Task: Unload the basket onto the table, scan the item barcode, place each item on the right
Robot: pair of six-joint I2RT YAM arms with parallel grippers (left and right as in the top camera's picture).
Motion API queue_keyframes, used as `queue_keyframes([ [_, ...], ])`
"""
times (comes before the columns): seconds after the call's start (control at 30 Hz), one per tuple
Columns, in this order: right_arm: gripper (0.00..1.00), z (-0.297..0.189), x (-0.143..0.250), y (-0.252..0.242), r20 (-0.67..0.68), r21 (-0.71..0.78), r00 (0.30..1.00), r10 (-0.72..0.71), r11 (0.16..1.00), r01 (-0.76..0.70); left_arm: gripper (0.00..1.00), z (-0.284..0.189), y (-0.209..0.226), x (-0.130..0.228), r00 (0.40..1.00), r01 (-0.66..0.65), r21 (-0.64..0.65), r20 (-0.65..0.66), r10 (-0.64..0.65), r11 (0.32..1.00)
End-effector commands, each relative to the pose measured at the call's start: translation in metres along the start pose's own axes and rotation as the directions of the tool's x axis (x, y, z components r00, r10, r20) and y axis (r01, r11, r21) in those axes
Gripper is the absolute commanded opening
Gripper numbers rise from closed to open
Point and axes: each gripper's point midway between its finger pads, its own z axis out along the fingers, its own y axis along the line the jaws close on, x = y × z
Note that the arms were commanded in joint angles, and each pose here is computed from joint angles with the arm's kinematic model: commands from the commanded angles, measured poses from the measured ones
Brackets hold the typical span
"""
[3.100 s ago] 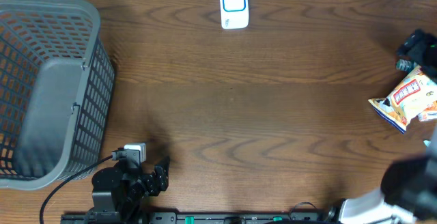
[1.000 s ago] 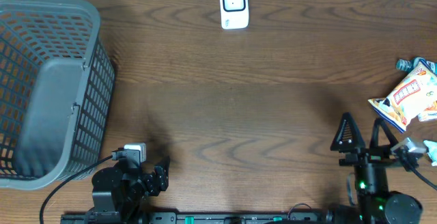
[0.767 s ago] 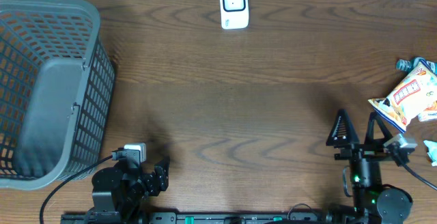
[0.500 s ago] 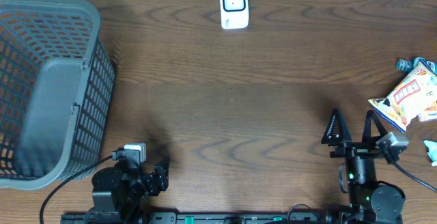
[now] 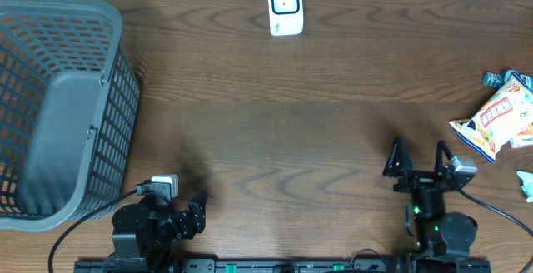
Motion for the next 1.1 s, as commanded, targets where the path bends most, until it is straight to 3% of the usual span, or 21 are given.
queue_keyframes([
  [0.0,0.99,-0.0007,0.0135,-0.0069,-0.052,0.032,0.997,-0.048,0.998,0.050,0.81,-0.0009,-0.0018,0.0024,1.000,0.009,0.010,-0.009,-0.009,1.000],
  [0.2,0.99,-0.0006,0.0140,-0.0053,-0.056,0.019,0.984,-0.167,0.986,0.169,0.80,-0.0009,-0.0018,0.0025,1.000,0.009,0.010,-0.009,-0.009,1.000],
  [1.07,0.99,-0.0005,0.0136,-0.0054,-0.055,0.019,0.984,-0.170,0.985,0.171,0.80,-0.0009,-0.0018,0.0024,1.000,0.009,0.010,-0.009,-0.009,1.000],
])
